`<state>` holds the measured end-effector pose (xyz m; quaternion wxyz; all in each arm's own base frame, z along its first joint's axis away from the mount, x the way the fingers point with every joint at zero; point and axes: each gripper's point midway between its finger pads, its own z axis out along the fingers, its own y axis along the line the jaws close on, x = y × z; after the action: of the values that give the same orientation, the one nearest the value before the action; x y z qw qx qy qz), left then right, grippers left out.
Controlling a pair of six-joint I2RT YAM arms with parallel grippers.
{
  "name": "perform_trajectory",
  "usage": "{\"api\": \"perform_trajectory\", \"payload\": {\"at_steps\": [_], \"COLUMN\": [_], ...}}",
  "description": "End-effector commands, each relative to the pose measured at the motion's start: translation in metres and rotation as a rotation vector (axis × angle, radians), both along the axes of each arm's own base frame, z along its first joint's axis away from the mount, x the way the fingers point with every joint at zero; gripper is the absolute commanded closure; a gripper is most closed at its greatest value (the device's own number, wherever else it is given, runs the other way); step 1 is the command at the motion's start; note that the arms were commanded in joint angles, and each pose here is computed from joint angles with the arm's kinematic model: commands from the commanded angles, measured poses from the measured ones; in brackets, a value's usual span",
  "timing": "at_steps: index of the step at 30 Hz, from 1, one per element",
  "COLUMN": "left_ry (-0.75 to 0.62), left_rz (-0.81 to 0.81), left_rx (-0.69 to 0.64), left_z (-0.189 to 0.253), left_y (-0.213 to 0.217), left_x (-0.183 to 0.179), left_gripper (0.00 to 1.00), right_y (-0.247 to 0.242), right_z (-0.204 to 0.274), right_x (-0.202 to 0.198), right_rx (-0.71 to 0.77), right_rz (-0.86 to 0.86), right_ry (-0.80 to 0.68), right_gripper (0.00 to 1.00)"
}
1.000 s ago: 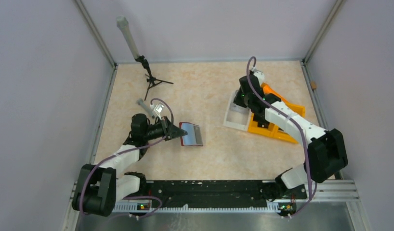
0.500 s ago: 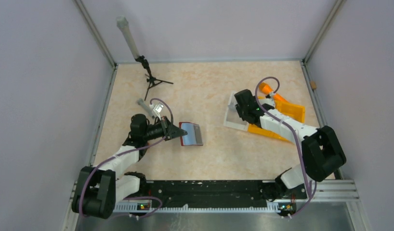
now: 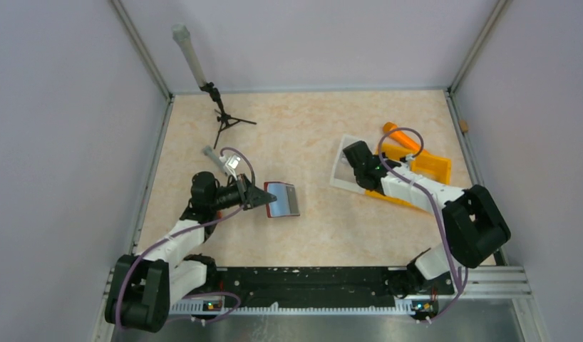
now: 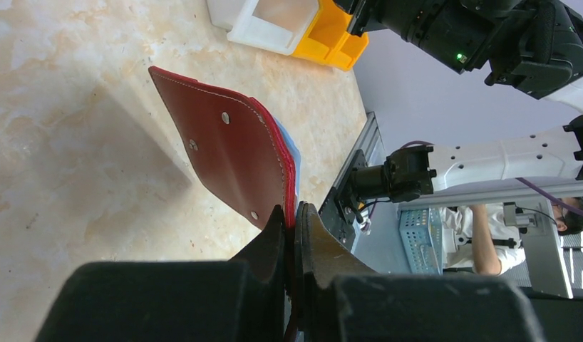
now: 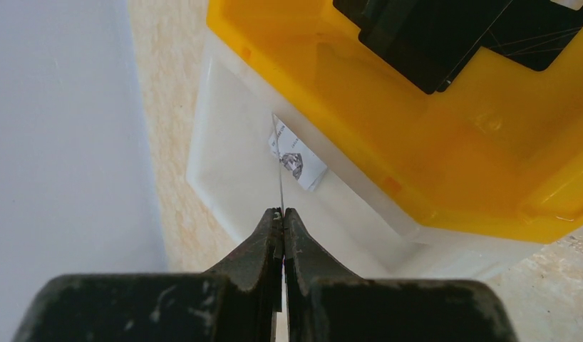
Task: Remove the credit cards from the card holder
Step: Place the credit card in the storage box.
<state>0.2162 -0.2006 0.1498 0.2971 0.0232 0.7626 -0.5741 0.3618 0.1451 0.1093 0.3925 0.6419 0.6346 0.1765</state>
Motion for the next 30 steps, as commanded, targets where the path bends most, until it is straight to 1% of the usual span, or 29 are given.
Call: {"api": "perform_trajectory", "payload": {"at_steps": [1,7,10,11,13,15,16,17,19,22,24,27,30], "left_ry": [-0.081,-0.079,-0.079,-0.077,-0.074,-0.074,-0.074,-0.074,-0.074,-0.072,-0.069,-0.066,-0.066], "left_rz": [-0.013,-0.011,-0.009,-0.01,-0.01,-0.008,-0.006,-0.006,-0.006,-0.001,0.003,0.007,-0.003], "left_rx": [-0.016,-0.018,-0.015,-0.014,-0.011,-0.01,-0.01,-0.009,-0.008,-0.004,-0.001,0.004,0.006], "left_z": [0.012,0.012,0.012,0.011,0.01,0.01,0.01,0.011,0.012,0.011,0.011,0.011,0.013], "left_y": [-0.001,-0.001,-0.001,-0.001,-0.001,-0.001,-0.001,-0.001,-0.001,0.0,0.0,0.001,0.0], "left_x": [-0.001,-0.001,-0.001,-0.001,-0.001,0.0,0.001,0.001,0.001,0.002,0.002,0.002,-0.001], "left_gripper": [1.0,1.0,1.0,1.0,1.0,1.0,1.0,1.0,1.0,1.0,1.0,1.0,1.0], "right_y": [-0.003,0.0,0.0,0.001,0.005,0.01,0.012,0.012,0.012,0.012,0.015,0.029,0.044], "right_z": [0.007,0.002,0.002,0.001,-0.001,-0.001,0.0,0.003,0.009,0.02,0.031,0.055,0.076], "right_x": [0.012,0.027,0.034,0.037,0.039,0.039,0.039,0.037,0.032,0.019,0.011,0.006,0.0], "right_rx": [-0.017,-0.027,-0.028,-0.027,-0.029,-0.025,-0.024,-0.019,-0.017,-0.018,-0.035,-0.105,-0.268], "right_rz": [-0.087,-0.138,-0.155,-0.154,-0.138,-0.118,-0.11,-0.107,-0.103,-0.08,-0.03,0.143,0.412], "right_ry": [-0.066,-0.088,-0.13,-0.135,-0.13,-0.115,-0.112,-0.116,-0.119,-0.111,-0.111,-0.107,-0.122], "right_gripper": [1.0,1.0,1.0,0.96,0.71,0.5,0.44,0.4,0.38,0.37,0.37,0.39,0.39]}}
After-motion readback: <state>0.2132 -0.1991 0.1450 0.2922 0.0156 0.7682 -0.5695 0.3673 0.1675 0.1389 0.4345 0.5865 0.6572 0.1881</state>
